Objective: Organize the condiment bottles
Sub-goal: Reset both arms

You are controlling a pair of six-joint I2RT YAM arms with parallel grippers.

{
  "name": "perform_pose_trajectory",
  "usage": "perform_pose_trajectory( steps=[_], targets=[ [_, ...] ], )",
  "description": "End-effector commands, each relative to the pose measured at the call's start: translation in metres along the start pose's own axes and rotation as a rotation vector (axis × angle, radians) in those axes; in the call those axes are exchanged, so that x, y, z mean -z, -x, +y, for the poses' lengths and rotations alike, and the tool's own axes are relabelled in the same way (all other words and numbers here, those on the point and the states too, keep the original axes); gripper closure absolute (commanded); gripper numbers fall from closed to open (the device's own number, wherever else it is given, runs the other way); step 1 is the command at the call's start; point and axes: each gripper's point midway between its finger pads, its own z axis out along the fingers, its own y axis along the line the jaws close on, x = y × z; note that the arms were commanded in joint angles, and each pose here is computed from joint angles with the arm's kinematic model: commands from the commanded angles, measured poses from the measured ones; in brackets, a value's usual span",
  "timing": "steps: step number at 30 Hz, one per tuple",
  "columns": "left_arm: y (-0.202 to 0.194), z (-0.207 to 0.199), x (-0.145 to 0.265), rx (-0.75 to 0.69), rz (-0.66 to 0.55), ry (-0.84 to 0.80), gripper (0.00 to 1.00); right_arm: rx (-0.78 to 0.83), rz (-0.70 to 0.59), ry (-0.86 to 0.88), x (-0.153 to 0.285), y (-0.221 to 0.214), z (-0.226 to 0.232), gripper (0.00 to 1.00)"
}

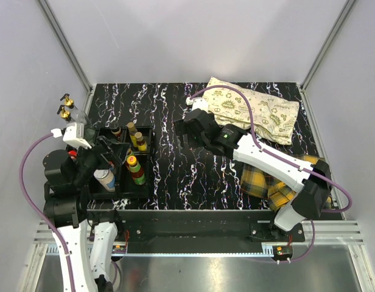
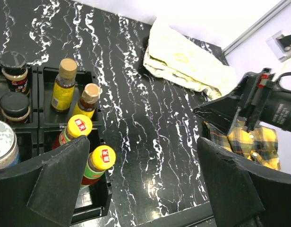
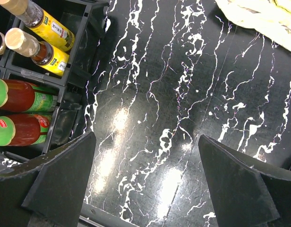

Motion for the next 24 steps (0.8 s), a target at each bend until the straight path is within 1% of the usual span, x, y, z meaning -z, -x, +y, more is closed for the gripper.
perform_pose_trajectory(
  steps=[1,2,7,13,24],
  targets=[
    [0.014,0.021,-0.002,-0.038,-0.085,0.11,0.01,-0.046,-0.054,0.024,0.003,0.02,0.005,0.0],
    [0.017,0.03,0.0,-0.042,-0.108,0.166,0.01,-0.045,-0.06,0.017,0.003,0.021,0.004,0.0],
    [0.026,0.044,0.01,-0.096,-0.166,0.257,0.01,-0.057,-0.074,-0.03,0.004,0.02,-0.011,0.0],
    [0.028,0.05,0.015,-0.121,-0.188,0.291,0.01,-0.093,-0.085,-0.1,0.006,0.015,-0.037,0.0],
    [0.024,0.058,0.017,-0.115,-0.197,0.33,0.01,-0.125,-0.072,-0.172,0.015,-0.011,-0.074,0.0]
  ],
)
